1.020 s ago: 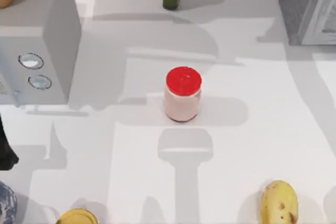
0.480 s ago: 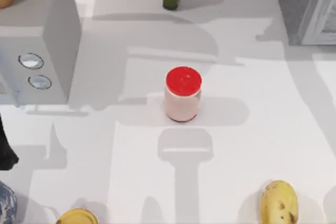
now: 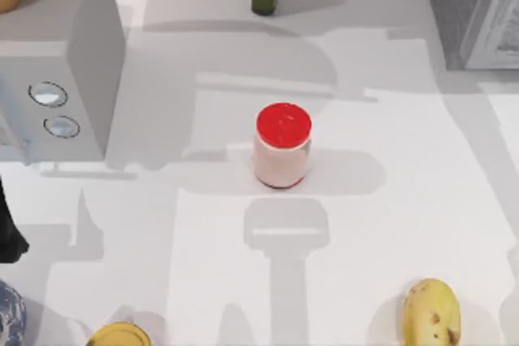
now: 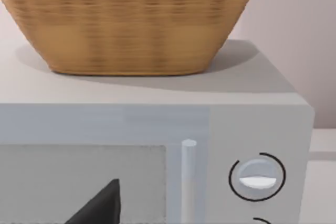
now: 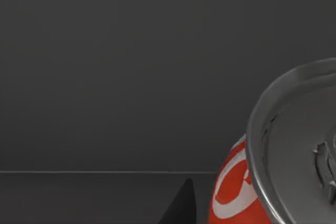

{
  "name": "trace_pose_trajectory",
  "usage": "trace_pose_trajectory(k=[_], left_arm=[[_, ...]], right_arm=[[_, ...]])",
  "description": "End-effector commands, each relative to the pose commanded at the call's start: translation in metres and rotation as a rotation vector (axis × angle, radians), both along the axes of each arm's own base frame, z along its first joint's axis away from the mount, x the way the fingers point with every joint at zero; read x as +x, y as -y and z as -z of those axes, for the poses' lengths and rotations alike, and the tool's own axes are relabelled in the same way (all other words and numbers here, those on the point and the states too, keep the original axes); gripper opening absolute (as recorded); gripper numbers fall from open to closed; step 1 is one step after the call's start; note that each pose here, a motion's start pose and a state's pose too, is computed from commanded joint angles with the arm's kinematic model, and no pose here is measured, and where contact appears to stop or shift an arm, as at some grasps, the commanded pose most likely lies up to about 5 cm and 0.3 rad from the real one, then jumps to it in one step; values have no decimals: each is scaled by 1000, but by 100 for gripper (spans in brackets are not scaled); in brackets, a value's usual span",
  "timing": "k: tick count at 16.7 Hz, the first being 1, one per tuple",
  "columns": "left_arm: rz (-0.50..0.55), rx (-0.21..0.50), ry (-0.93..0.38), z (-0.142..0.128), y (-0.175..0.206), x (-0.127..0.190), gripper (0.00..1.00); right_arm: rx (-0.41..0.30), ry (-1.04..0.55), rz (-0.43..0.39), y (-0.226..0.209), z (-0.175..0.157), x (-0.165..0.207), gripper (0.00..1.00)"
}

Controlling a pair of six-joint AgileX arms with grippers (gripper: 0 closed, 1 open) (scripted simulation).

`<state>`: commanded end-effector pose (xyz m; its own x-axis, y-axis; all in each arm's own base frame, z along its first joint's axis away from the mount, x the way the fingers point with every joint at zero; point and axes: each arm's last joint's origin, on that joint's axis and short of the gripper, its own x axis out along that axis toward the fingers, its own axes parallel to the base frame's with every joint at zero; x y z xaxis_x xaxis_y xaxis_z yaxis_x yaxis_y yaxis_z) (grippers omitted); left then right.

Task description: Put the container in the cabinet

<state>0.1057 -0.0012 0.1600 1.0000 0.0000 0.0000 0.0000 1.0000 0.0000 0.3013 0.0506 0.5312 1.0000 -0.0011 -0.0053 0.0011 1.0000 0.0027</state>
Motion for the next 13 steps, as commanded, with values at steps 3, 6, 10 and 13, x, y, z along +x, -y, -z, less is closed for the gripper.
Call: trace_pose_trajectory(k=[3, 6, 10, 13], left_arm=[[0, 0, 0, 0, 0, 0, 100], [0, 0, 0, 0, 0, 0, 100], [0, 0, 0, 0, 0, 0, 100], [0, 0, 0, 0, 0, 0, 100]], right_arm=[[1, 5, 0, 0, -6, 15, 0], [1, 9, 0, 0, -10, 30, 0], [1, 6, -1, 0, -11, 51, 0], [-1, -3, 3, 1, -8, 68, 0]])
